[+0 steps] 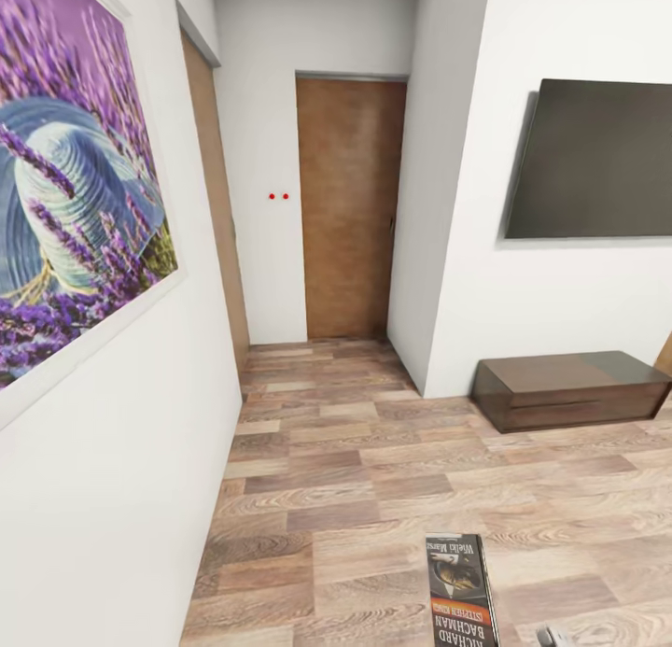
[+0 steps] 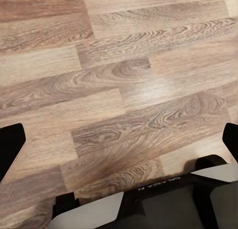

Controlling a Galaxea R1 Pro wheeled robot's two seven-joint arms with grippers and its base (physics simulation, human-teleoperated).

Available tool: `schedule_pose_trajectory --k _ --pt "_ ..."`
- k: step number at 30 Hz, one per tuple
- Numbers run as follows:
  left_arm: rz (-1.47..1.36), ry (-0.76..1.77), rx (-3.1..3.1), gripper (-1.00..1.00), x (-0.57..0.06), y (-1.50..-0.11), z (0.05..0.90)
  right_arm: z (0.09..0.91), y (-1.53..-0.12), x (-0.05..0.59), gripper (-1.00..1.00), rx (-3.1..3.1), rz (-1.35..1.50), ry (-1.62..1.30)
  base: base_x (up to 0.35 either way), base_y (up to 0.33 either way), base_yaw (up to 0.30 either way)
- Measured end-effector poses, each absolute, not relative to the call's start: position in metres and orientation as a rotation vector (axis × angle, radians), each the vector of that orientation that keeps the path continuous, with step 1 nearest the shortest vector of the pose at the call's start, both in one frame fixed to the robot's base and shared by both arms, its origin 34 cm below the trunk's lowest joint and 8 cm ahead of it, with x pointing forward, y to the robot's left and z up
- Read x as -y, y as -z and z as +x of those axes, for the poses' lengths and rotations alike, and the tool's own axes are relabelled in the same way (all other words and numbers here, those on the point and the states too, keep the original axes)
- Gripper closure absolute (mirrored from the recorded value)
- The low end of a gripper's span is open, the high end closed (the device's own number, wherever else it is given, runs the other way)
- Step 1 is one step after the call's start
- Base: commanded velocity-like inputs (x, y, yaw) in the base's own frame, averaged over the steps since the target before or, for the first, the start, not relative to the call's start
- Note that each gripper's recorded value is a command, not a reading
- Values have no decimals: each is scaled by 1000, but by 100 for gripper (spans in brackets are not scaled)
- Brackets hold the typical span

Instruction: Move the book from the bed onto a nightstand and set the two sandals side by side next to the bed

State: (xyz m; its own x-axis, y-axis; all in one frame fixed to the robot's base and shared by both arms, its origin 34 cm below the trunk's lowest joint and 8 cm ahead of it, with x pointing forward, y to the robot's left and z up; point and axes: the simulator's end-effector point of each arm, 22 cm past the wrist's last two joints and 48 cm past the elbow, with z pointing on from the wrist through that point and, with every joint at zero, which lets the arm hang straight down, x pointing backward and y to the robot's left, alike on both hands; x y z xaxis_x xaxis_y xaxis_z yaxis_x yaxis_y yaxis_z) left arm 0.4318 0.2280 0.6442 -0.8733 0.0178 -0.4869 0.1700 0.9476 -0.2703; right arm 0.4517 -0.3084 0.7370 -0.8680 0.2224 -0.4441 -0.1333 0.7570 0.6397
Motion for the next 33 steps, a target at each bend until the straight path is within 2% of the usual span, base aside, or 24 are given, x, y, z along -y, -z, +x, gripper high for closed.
schedule_pose_trajectory --k 5,13,24,33 --pt "134 420 -2605 -100 -228 -644 432 452 -737 308 100 -2447 67 -944 328 0 -36" --pt "134 420 -2606 -100 -228 -644 432 452 -737 308 100 -2447 66 -944 328 0 -202" --pt "134 420 -2606 -100 -228 -644 432 452 -737 308 100 -2447 67 -944 267 0 -105" --pt "133 421 -2610 -100 -228 -643 431 452 -736 309 100 -2450 73 -944 49 0 -248"
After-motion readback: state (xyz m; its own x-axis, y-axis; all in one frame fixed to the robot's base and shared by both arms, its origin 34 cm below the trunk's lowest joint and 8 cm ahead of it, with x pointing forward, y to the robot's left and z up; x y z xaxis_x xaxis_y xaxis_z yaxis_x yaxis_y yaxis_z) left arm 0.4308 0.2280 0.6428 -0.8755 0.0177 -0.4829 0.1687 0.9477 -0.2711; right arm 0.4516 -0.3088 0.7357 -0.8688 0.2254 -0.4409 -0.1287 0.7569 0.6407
